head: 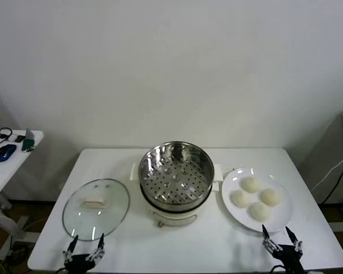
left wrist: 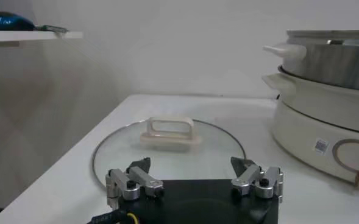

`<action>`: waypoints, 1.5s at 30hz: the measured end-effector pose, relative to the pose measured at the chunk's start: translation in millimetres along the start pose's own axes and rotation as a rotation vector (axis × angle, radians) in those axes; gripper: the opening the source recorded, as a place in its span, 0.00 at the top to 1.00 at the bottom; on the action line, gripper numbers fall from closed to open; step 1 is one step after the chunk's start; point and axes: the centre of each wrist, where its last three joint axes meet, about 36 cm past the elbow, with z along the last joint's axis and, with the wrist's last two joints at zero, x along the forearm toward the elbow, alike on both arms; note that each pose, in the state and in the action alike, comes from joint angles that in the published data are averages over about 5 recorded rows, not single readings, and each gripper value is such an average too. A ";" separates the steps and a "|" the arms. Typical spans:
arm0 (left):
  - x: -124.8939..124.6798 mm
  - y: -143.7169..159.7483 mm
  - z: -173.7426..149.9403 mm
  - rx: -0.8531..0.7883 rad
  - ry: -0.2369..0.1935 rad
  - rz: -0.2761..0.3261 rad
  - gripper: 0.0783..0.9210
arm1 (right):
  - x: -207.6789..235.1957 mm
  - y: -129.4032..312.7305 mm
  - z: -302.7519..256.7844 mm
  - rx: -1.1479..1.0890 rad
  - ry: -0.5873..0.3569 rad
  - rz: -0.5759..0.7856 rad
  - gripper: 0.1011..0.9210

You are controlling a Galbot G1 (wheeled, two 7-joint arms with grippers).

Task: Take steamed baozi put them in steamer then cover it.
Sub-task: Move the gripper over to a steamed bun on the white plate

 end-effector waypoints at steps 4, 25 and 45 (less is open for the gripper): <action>0.4 -1.3 -1.0 -0.002 -0.002 0.005 0.12 | -18.1 -7.5 -19.6 0.033 0.010 -0.001 0.12; -3.0 -7.0 -2.7 -0.045 -0.018 0.034 0.12 | -175.4 -94.1 -215.5 0.883 0.198 -0.417 0.12; -0.4 -9.9 7.8 -0.071 -0.011 0.040 0.12 | -287.3 -71.5 -304.2 1.325 0.620 -0.905 0.12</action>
